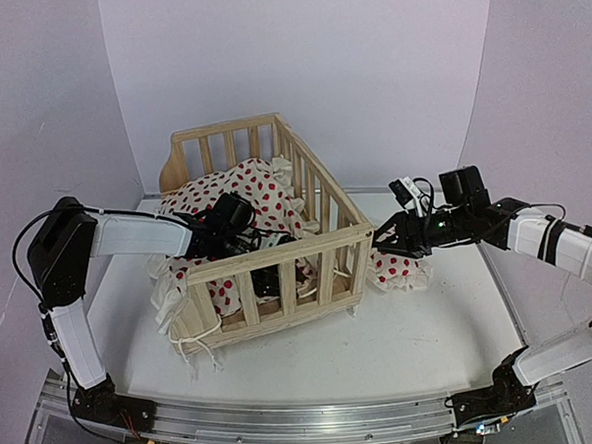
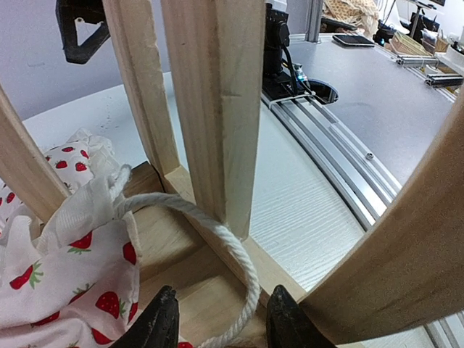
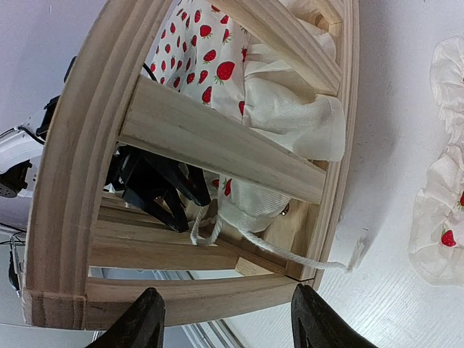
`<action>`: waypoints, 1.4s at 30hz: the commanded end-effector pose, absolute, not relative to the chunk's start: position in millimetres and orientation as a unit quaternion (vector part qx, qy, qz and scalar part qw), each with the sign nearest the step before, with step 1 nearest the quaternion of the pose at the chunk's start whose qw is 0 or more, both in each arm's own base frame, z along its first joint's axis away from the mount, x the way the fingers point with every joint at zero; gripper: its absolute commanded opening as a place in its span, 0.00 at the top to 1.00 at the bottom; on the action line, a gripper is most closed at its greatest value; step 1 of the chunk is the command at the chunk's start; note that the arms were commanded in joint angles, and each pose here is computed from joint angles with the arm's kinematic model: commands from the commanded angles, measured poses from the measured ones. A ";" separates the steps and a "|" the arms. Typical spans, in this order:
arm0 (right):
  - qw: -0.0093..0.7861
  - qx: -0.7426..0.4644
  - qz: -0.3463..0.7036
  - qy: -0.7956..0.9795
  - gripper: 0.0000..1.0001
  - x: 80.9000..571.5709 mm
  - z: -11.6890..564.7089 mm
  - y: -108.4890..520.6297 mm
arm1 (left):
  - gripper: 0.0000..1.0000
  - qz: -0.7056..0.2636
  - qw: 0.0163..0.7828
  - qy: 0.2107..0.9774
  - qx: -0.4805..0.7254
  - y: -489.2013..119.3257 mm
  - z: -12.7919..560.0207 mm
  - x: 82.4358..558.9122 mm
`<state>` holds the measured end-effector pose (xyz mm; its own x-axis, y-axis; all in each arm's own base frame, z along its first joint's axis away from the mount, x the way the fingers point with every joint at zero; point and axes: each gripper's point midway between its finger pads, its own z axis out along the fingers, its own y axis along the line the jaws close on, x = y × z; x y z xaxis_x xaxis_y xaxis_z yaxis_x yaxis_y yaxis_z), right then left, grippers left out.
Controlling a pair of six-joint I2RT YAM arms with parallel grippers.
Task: Set up the pet bed
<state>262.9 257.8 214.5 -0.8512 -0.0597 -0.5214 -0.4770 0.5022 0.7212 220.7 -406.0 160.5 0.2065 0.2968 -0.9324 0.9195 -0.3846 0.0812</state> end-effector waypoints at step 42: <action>0.441 -0.250 0.433 0.745 0.62 198.6 209.3 300.1 | 1.00 -0.489 0.417 0.345 0.684 -481.6 221.1 219.1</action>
